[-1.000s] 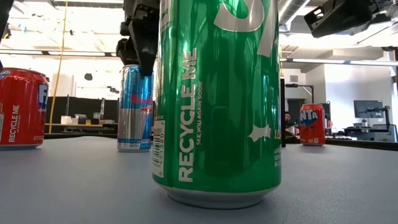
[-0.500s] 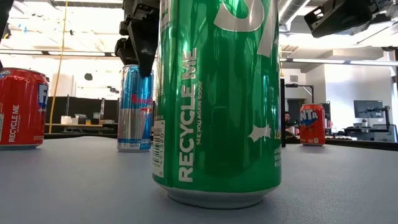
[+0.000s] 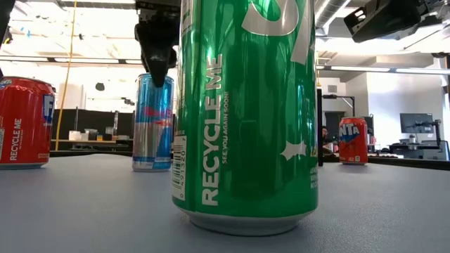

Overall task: Place canned beverage on shelf
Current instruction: Put the blue soda can on the shelf aligned with the other blue soda can

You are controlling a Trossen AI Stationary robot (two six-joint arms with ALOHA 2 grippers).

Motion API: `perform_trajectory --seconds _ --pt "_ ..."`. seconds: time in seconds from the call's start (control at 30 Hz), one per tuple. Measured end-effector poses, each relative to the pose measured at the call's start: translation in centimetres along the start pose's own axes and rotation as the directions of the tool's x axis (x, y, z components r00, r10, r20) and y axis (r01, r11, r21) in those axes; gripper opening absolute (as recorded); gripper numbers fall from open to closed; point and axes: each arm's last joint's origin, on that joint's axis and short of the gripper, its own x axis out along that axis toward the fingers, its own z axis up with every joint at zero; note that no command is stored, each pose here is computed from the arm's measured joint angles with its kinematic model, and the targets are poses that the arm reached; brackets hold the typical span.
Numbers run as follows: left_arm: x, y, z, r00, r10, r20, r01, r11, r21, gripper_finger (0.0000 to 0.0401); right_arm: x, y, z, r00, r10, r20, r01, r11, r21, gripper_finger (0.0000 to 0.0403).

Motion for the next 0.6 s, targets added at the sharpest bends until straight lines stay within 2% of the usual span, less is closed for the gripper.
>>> perform_trajectory --seconds 0.07,0.13,0.23,0.37,0.6 --pt "0.0 -0.1 -0.28 1.0 0.003 -0.025 0.0 0.992 0.126 0.023 0.01 0.0 0.0 1.0 0.0 0.0 0.0 1.0 0.0 0.0" --pt "-0.01 -0.24 -0.72 0.998 0.022 -0.059 -0.007 0.968 0.252 0.023 0.01 0.0 0.01 1.0 0.0 0.0 0.0 1.0 0.0 0.0" --pt "-0.02 -0.4 -1.04 0.996 0.047 -0.077 -0.015 0.931 0.365 0.023 0.01 0.0 0.0 1.0 0.0 0.0 0.0 1.0 0.0 0.0" --pt "-0.01 -0.51 -0.92 0.997 0.036 -0.064 -0.009 0.92 0.391 0.0231 0.01 0.0 0.0 1.0 0.0 0.0 0.0 1.0 0.0 0.0" --pt "0.01 -0.66 -0.44 1.0 0.029 -0.011 -0.024 0.949 0.314 0.0251 0.01 0.0 0.01 1.0 0.0 0.0 0.0 1.0 0.0 0.0"
